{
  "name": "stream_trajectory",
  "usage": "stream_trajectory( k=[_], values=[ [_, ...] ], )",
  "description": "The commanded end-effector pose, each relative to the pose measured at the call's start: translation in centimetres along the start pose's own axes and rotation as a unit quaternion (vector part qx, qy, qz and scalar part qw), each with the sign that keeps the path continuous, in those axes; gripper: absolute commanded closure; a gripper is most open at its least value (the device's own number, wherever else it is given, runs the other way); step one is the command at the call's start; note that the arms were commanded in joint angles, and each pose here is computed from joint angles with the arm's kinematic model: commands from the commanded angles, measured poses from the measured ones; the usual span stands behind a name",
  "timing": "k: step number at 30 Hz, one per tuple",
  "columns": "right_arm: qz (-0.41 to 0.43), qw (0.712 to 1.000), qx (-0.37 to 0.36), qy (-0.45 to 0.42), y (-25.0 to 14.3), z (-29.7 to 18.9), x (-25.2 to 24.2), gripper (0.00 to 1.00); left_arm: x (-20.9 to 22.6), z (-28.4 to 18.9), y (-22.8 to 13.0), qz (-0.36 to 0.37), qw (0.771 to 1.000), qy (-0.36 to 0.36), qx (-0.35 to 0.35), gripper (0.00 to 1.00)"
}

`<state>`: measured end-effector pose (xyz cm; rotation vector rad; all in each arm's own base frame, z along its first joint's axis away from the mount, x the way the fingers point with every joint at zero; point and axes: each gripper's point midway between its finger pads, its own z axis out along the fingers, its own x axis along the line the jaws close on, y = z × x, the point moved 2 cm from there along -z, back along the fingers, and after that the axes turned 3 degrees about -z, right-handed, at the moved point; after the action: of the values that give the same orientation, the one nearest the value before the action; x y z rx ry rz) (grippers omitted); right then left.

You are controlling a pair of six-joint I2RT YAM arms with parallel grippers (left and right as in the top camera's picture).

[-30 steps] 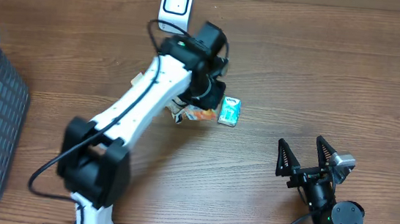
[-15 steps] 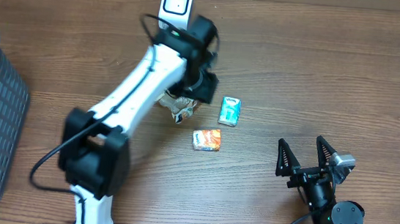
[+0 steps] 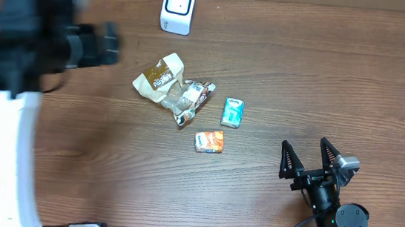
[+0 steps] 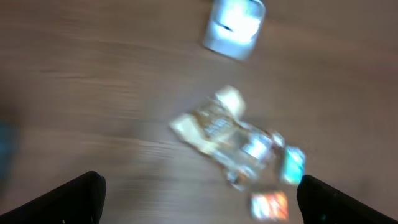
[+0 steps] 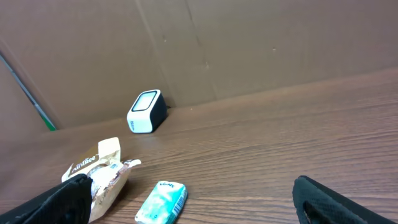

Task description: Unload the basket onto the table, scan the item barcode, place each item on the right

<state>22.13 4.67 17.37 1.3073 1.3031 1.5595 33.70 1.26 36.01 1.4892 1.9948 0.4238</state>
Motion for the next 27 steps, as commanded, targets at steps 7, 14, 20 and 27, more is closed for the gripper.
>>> stream_trajectory(
  k=[7, 14, 20, 27],
  values=[
    [0.000, 1.000, -0.004, -0.006, -0.1, 0.0, -0.3, 0.00, 13.2, -1.0, 2.8, -0.138, 0.984, 0.107, -0.043, 0.00],
    [0.000, 1.000, -0.004, -0.006, -0.1, 0.0, -0.3, 0.00, 16.9, 1.4, 3.6, -0.197, 0.974, 0.106, -0.035, 0.00],
    [0.000, 1.000, -0.004, -0.006, -0.1, 0.0, -0.3, 0.00, 17.0, 1.7, 4.4, -0.196, 0.976, 0.087, -0.049, 0.00],
    [0.000, 1.000, -0.004, -0.006, -0.1, 0.0, -0.3, 0.00, 16.0, 1.8, 5.0, -0.190, 0.979, 0.054, -0.056, 0.00]
  ],
)
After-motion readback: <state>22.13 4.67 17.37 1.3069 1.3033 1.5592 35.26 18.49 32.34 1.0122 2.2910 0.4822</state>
